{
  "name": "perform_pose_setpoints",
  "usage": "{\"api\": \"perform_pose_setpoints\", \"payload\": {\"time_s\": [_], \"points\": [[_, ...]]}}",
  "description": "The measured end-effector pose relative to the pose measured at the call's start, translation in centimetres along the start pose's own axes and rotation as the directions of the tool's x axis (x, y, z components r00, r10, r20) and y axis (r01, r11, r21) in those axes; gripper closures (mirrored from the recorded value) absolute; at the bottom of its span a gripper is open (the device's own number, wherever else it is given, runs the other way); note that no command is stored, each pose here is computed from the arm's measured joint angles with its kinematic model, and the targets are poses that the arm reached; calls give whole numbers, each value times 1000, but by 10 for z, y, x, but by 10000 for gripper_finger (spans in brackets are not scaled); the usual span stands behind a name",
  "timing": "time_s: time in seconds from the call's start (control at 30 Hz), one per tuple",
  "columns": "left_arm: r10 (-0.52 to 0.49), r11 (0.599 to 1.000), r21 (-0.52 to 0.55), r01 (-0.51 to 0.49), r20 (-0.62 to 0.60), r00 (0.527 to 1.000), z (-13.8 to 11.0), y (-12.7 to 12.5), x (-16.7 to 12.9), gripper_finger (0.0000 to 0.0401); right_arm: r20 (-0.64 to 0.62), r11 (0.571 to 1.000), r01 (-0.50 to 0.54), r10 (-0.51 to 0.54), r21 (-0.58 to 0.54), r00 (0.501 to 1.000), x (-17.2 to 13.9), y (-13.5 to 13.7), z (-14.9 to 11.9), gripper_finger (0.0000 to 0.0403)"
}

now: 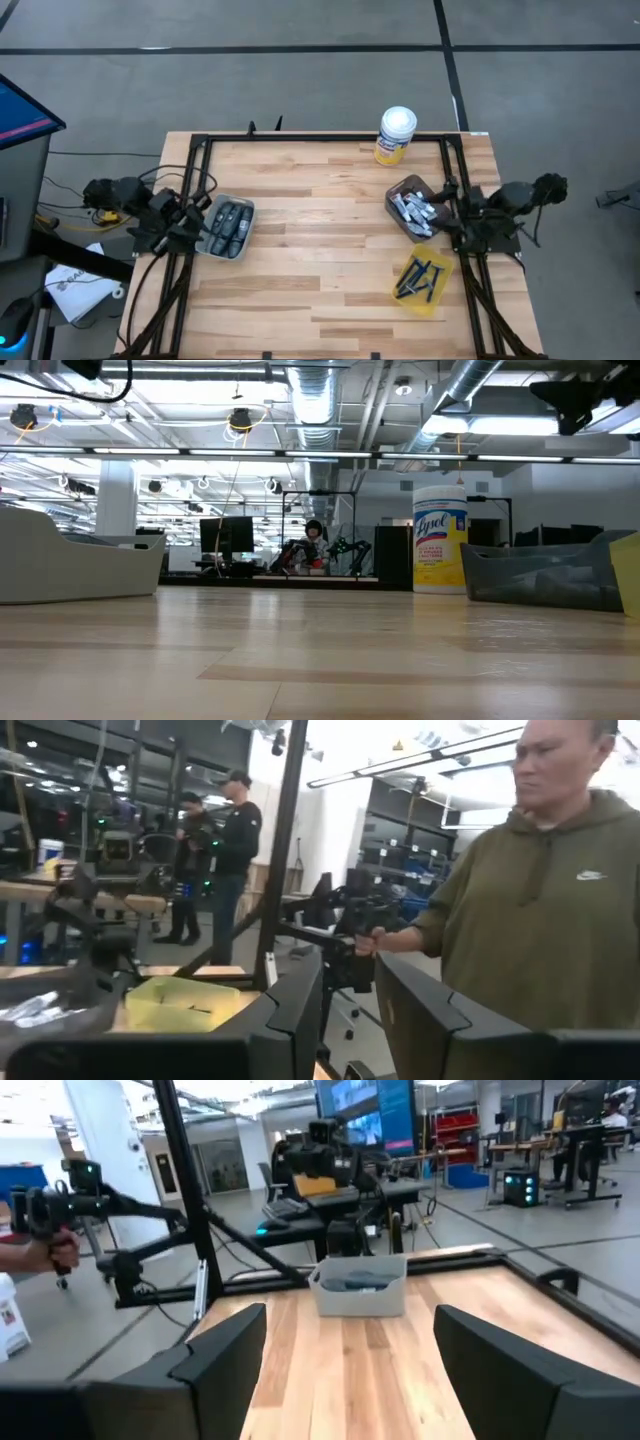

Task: Pick & Place Travel size toiletries
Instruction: Return to Home Position

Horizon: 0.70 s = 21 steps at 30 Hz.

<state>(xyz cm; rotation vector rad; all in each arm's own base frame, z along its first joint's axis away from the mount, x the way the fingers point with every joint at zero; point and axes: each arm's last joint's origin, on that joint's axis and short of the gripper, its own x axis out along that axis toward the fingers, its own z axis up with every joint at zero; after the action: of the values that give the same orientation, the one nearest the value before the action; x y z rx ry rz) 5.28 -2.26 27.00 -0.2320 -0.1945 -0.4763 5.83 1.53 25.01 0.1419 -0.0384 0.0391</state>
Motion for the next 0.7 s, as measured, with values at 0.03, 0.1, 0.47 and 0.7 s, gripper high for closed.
{"api": "perform_pose_setpoints", "payload": {"time_s": [0.03,0.1,0.47,0.7], "points": [[-5,1000,0,5,1,1000,-2,0,1,309,0,1000,-5,5,0,1000,3,1,-6,121],[-3,1000,-2,3,-14,1000,-9,2,3,309,14,1000,-14,14,7,1000,8,2,-15,121],[9,1000,-8,-10,-74,997,-39,9,10,309,32,995,-88,87,47,996,24,7,-55,121],[18,1000,-12,-19,-119,993,-58,13,12,309,7,996,-85,85,42,996,25,6,-65,121]]}}
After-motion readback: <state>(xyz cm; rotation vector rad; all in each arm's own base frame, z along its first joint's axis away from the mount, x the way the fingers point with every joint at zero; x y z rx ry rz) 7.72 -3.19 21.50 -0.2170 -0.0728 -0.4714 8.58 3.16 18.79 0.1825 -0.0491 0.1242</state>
